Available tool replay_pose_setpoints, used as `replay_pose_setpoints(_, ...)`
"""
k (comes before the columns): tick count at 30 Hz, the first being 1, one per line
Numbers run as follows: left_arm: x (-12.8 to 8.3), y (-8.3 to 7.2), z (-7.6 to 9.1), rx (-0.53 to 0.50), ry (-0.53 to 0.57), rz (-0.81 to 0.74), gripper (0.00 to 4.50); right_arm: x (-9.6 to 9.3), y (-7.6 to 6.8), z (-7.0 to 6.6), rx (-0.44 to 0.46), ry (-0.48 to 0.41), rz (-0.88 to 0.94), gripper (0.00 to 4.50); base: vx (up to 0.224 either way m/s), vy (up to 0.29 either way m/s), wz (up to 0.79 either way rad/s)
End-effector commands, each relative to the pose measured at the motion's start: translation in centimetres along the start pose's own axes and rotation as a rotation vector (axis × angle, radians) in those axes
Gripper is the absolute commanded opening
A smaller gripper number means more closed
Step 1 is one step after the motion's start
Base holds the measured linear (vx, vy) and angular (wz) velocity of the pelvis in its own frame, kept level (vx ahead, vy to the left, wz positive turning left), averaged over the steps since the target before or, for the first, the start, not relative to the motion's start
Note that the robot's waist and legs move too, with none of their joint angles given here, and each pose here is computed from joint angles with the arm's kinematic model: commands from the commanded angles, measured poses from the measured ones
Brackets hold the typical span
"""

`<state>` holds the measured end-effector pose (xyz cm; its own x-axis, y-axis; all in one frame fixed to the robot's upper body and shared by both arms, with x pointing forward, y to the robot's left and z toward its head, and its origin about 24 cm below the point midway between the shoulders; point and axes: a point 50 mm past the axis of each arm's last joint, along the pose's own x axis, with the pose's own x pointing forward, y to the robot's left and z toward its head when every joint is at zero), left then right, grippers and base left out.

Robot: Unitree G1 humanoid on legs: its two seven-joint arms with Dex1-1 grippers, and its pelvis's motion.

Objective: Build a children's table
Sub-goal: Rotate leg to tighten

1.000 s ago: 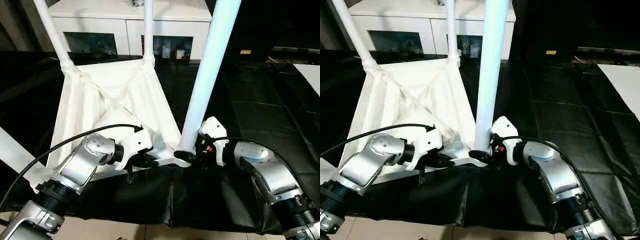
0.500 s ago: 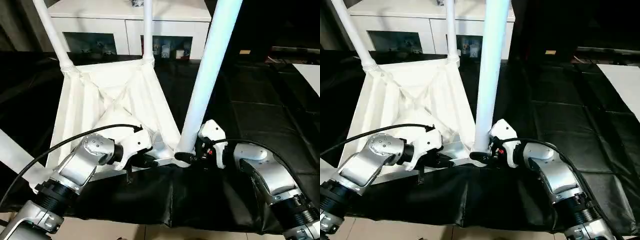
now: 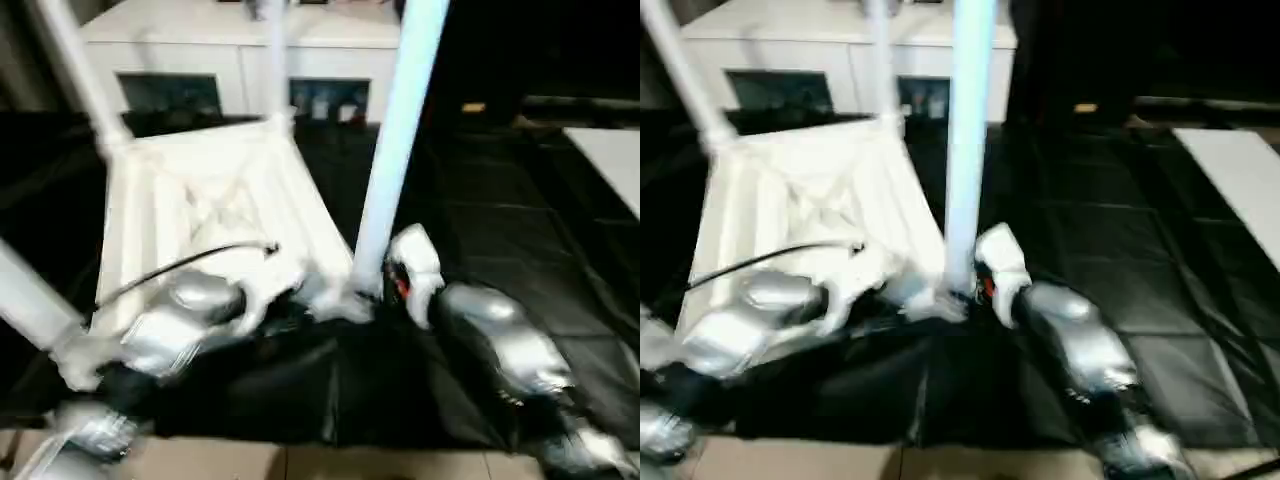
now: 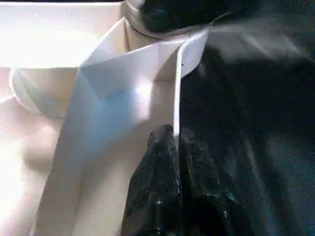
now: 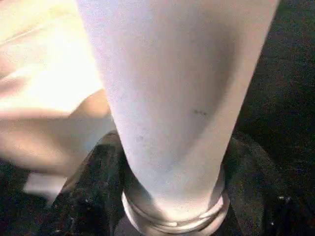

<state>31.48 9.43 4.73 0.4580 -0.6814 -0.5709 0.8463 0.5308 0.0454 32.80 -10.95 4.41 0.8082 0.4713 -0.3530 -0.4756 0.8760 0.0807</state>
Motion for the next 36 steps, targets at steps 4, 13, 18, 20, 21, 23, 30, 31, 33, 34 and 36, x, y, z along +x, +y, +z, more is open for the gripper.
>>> replay_pose_setpoints(4, 2.0, -0.6, -0.4, -0.076, 0.052, 0.081, 0.00, 1.2, 0.1, -2.5, 0.110, 0.136, -0.196, 2.50, 0.000, 0.000, 0.00)
replay_pose_setpoints(13, 3.4, 0.1, 0.4, -0.015, 0.085, 0.215, 0.00, 3.6, 2.7, -1.0, 0.143, 0.088, -0.228, 2.85, 0.000, 0.000, 0.00)
replay_pose_setpoints(18, 2.4, 0.9, -0.7, 0.025, 0.141, 0.220, 0.00, 3.0, 2.9, 0.9, 0.048, -0.050, -0.134, 3.41, 0.000, 0.000, 0.00)
replay_pose_setpoints(20, 2.3, 0.9, -0.9, 0.020, 0.145, 0.214, 0.00, 2.9, 2.7, 1.0, 0.049, -0.055, -0.137, 3.63, 0.000, 0.000, 0.00)
replay_pose_setpoints(21, 2.0, 1.0, -1.3, 0.012, 0.157, 0.194, 0.00, 2.3, 2.0, 1.3, 0.028, -0.072, -0.137, 3.68, 0.000, 0.000, 0.00)
replay_pose_setpoints(23, 1.8, 1.0, -1.5, 0.013, 0.164, 0.182, 0.00, 2.0, 1.7, 1.4, 0.003, -0.079, -0.129, 3.92, 0.000, 0.000, 0.00)
replay_pose_setpoints(30, -0.7, 0.6, -3.1, 0.059, 0.198, -0.036, 0.00, -3.0, 0.0, 0.4, -0.176, -0.061, 0.260, 3.98, 0.000, 0.000, 0.00)
replay_pose_setpoints(31, -1.2, 0.6, -3.4, 0.078, 0.206, -0.077, 0.00, -3.9, -0.2, 0.0, -0.216, -0.047, 0.321, 3.98, 0.000, 0.000, 0.00)
replay_pose_setpoints(33, -2.4, 0.2, -3.6, 0.139, 0.207, -0.196, 0.00, -5.2, -0.8, -0.6, -0.281, -0.011, 0.397, 3.98, 0.000, 0.000, 0.00)
replay_pose_setpoints(34, -2.6, 0.1, -3.6, 0.150, 0.206, -0.213, 0.00, -5.3, -0.8, -0.7, -0.289, -0.007, 0.405, 3.98, 0.000, 0.000, 0.00)
replay_pose_setpoints(36, -3.6, -0.3, -3.7, 0.157, 0.213, -0.288, 0.00, -5.6, -1.1, -0.7, -0.318, 0.003, 0.432, 3.98, 0.000, 0.000, 0.00)
